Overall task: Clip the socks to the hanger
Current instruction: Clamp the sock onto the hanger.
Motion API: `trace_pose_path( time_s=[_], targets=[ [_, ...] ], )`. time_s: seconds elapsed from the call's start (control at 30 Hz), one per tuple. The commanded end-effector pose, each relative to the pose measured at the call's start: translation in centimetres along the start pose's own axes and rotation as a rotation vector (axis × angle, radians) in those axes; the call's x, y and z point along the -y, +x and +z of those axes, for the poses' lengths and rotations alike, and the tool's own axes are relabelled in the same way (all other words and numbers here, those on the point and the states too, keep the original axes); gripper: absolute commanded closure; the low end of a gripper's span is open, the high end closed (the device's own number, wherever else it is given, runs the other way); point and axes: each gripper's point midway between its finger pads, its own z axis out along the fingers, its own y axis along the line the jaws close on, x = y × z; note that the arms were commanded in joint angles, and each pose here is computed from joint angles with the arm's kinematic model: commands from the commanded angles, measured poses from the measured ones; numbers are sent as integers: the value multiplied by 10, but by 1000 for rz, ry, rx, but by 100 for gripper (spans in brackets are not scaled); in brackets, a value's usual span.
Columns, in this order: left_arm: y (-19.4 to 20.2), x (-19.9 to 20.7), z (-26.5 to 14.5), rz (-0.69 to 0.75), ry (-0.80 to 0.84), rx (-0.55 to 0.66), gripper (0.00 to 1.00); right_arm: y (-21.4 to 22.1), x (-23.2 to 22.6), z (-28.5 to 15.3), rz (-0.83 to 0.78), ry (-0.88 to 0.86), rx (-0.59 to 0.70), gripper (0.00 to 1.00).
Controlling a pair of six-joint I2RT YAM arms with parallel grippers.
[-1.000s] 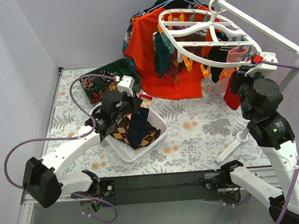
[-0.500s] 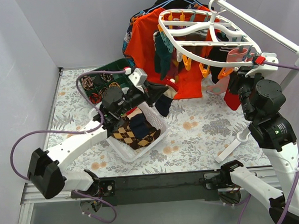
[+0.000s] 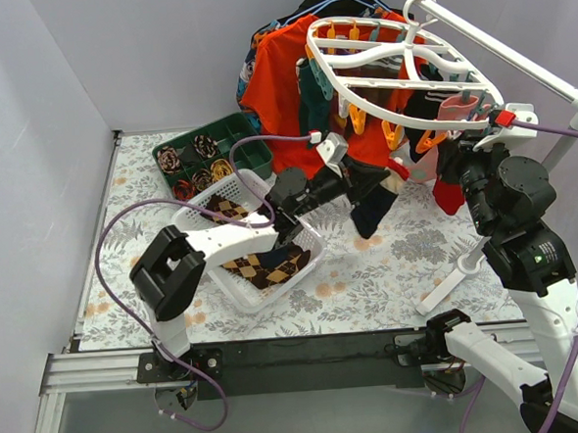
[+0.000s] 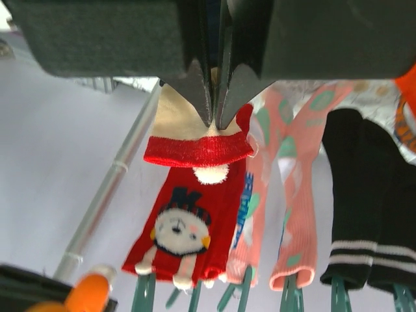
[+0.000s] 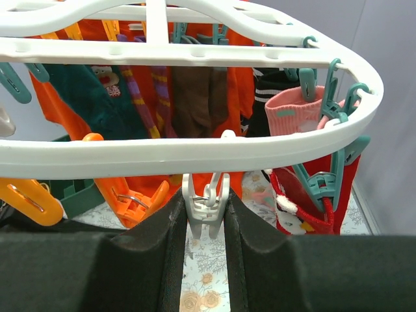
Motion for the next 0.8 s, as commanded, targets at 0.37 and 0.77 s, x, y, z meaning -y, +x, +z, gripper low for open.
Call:
trace_pose_path(
  time_s=[0.37, 0.77],
  targets=[
    [-57, 18, 57, -120, 94, 205, 100, -16, -8, -4, 13, -46, 48, 99],
    [-44, 34, 67, -121, 114, 161, 100, -14, -10, -3, 7, -56, 42, 99]
  ],
)
